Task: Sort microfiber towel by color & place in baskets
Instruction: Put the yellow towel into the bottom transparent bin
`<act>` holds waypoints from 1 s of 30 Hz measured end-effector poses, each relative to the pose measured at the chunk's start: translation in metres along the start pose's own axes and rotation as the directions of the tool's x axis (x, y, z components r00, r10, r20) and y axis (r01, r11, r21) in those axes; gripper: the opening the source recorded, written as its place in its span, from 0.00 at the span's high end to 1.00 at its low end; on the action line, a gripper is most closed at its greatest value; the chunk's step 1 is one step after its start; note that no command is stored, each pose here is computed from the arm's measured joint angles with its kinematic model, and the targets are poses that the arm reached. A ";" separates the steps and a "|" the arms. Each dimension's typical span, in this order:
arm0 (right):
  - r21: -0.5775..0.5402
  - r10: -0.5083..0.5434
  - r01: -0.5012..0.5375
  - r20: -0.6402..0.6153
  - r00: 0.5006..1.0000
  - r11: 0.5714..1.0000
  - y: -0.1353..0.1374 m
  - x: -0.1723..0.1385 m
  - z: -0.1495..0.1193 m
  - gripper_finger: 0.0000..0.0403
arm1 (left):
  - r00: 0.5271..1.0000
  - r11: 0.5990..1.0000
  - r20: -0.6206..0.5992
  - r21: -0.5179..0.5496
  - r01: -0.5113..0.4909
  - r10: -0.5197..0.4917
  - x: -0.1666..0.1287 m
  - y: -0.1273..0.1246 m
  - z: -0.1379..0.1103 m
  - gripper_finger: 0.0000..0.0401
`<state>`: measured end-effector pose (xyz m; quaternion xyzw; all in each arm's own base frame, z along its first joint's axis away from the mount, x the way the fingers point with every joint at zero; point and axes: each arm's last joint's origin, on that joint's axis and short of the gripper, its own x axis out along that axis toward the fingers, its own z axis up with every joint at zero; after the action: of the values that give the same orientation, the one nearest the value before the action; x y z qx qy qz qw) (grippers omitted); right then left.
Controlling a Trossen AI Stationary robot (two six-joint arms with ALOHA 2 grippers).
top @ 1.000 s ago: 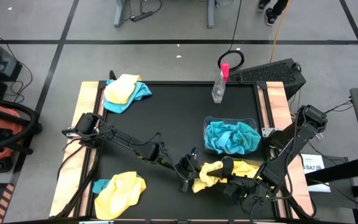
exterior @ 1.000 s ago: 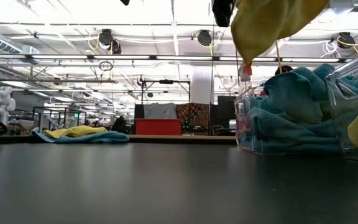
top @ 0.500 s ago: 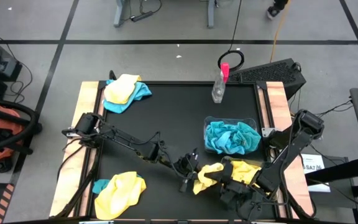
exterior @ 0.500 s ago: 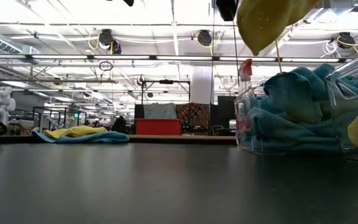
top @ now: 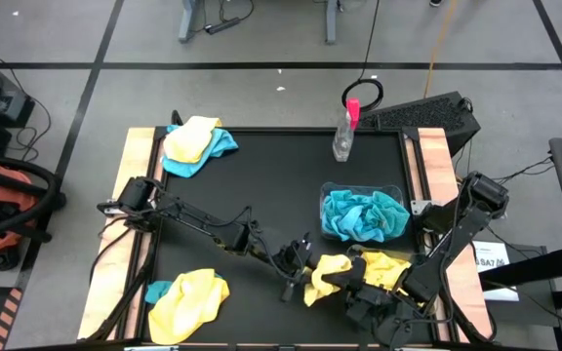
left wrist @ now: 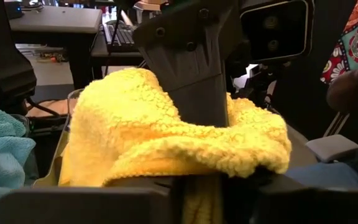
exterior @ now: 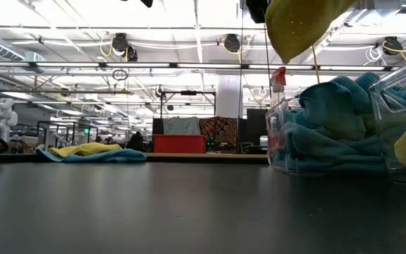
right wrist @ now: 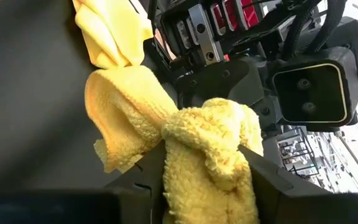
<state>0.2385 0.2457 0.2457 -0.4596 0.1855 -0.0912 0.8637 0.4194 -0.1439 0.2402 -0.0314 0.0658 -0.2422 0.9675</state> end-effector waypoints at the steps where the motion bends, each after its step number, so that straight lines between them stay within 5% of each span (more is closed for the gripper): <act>1: -0.002 0.002 -0.002 0.004 1.000 1.000 0.001 -0.002 0.000 0.66 | 1.000 1.000 0.000 0.000 0.000 0.000 0.000 0.000 0.000 0.74; 12: -0.033 -0.018 0.019 0.007 1.000 0.999 0.004 -0.011 0.001 0.79 | 0.998 0.999 -0.054 -0.010 0.035 -0.036 -0.002 -0.004 0.000 0.52; 19: -0.054 -0.035 0.036 0.012 0.999 0.998 0.006 -0.017 0.002 0.97 | 0.992 0.999 -0.124 -0.017 0.032 -0.034 -0.013 -0.006 0.008 0.50; 30: 0.003 -0.038 0.037 0.066 0.997 0.999 -0.011 -0.040 0.006 0.97 | 0.956 0.999 -0.294 -0.049 -0.016 0.001 -0.025 -0.009 0.004 0.50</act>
<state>0.2044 0.2577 0.2676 -0.4649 0.1484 -0.0924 0.8679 0.3937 -0.1397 0.2477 -0.0192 0.2151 -0.2381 0.9469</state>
